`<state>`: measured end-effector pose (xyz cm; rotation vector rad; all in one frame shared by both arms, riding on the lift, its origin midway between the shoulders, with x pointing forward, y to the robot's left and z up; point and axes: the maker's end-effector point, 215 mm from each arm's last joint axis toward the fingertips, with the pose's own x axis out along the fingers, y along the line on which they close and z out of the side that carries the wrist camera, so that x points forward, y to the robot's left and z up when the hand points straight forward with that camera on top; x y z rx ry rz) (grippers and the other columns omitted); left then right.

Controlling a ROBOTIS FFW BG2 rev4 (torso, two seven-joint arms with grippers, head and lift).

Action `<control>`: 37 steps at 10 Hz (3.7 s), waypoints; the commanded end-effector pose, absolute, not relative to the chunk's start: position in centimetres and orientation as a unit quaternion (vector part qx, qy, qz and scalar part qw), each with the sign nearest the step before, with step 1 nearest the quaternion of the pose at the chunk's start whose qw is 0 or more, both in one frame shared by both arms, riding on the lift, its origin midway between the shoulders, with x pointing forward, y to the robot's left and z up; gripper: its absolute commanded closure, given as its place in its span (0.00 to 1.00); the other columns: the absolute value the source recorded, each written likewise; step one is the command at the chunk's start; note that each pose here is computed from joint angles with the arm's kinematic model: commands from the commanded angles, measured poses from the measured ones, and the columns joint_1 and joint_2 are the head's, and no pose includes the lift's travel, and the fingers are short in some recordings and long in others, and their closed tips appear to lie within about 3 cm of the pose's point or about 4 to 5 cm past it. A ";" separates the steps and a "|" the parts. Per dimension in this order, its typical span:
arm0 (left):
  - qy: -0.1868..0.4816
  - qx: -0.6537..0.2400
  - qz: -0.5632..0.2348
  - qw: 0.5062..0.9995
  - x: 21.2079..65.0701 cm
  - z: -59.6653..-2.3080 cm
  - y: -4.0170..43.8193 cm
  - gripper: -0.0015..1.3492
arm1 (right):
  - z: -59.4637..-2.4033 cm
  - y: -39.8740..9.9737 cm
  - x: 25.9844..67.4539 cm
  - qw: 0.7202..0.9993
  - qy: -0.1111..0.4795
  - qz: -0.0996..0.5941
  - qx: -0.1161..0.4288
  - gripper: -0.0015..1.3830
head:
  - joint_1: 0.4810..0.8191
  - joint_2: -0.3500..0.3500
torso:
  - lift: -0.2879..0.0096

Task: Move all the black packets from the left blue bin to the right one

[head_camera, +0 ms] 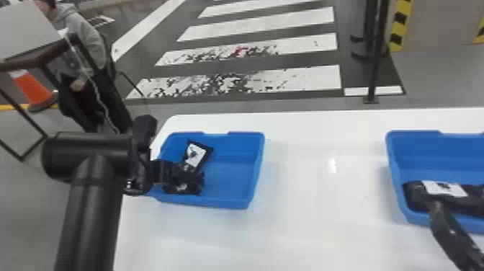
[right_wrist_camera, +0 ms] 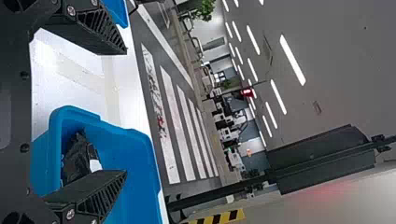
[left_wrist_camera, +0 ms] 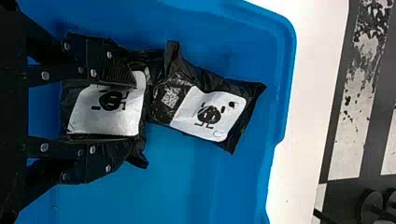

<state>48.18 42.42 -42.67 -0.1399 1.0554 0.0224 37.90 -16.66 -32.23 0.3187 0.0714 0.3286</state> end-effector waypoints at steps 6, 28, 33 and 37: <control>0.409 -0.049 -0.055 0.909 47.3 -35.3 37.9 0.89 | -31.2 -16.2 38.1 0.971 0.025 0.172 0.167 0.09 | 0.63 0.95 | 0.35; 0.185 -0.147 -0.500 0.833 42.5 -25.0 0.5 0.89 | -27.5 -7.0 40.1 0.940 -0.016 0.293 0.173 0.93 | 0.63 0.38 | 0.35; 0.171 -0.182 -0.456 0.854 42.5 -25.1 3.6 0.09 | -28.6 -9.7 41.4 0.950 -0.015 0.266 0.161 0.93 | 0.63 0.37 | 0.35; 0.172 -0.184 -0.394 0.884 41.5 -25.8 9.6 0.14 | -30.3 -17.5 45.2 0.973 -0.012 0.199 0.113 0.93 | 0.63 0.36 | 0.35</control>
